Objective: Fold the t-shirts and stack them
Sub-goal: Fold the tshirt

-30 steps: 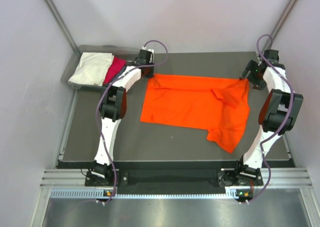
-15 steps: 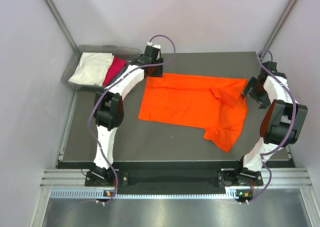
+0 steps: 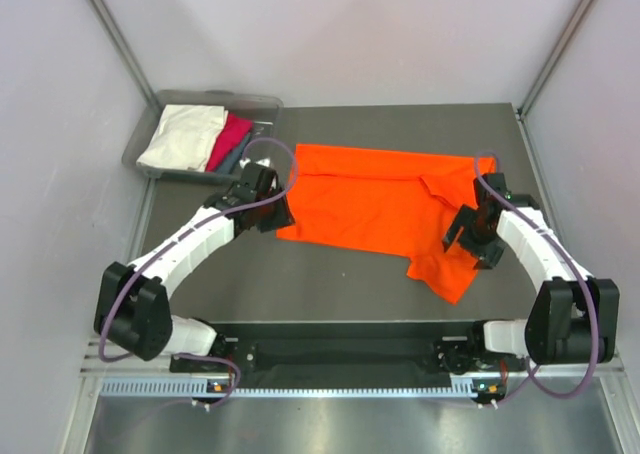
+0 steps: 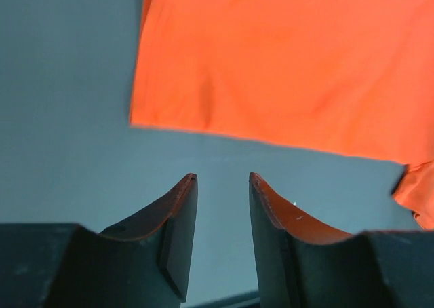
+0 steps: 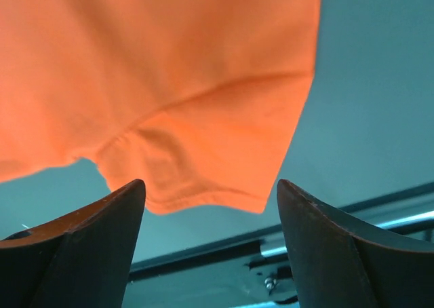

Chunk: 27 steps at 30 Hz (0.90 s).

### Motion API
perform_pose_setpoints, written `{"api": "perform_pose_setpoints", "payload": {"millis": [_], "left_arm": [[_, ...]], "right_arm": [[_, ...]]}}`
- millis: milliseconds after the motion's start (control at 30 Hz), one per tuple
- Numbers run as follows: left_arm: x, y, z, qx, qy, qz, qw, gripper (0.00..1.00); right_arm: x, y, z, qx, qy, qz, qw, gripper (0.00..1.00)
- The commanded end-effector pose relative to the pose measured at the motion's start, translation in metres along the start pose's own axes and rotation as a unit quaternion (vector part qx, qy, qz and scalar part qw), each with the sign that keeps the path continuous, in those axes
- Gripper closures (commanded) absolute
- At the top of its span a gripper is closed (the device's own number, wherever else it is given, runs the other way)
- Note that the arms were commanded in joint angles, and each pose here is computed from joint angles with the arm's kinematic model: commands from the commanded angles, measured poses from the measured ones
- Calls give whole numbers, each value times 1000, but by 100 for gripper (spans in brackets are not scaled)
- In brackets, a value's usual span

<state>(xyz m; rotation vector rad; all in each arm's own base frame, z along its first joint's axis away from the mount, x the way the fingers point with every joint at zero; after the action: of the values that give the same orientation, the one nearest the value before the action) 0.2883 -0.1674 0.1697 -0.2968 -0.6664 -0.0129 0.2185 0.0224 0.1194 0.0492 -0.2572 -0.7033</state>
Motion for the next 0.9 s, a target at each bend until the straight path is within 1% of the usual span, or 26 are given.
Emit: {"api": "perform_pose_setpoints", "payload": {"millis": [0,33,67,167,233,267,300,433,500,633,800,867], "left_arm": [[-11,10,-9,-25,25,98,995,58],[-15,13,-10,-30,38,113,992,58],[-15,19,-12,-33,50,125,990,58],[-15,24,-16,-32,59,141,988,58],[-19,30,-21,-32,64,171,983,59],[-19,30,-23,-32,65,178,981,59],[-21,31,-25,-29,67,189,979,59],[-29,36,-40,-14,89,200,976,57],[-35,41,-43,5,104,201,974,55],[-42,57,-51,56,101,193,974,56],[-45,62,-50,68,99,184,975,56],[-49,64,-49,72,100,186,975,57]], "right_arm": [[-20,-2,-1,12,20,-32,999,22],[-25,-5,-5,9,26,-32,999,24],[-26,-7,-8,9,27,-34,999,38],[-33,-16,-19,-9,40,-37,998,58],[-37,-25,-28,-26,56,-45,997,59],[-32,-30,-31,-29,54,-63,996,59],[-37,-30,-33,-21,66,-72,995,59],[-39,-41,-40,-23,73,-95,993,56],[-41,-45,-40,-25,76,-92,993,53],[-41,-51,-40,-33,62,-97,993,52],[-47,-54,-51,-31,66,-108,992,52],[-47,-54,-56,-28,63,-113,991,53]]}}
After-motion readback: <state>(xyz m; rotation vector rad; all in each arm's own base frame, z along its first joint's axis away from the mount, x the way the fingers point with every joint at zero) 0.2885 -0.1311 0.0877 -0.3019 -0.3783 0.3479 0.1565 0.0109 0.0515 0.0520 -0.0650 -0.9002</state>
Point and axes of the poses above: each gripper's point midway between its finger pads, its own z axis back along the fingers, its own y axis along the line the jaws close on, x = y × z, the point moved 4 cm from there along z, back along the fingers, and after that the axes turned 9 degrees about -z, right-handed, at the moved point
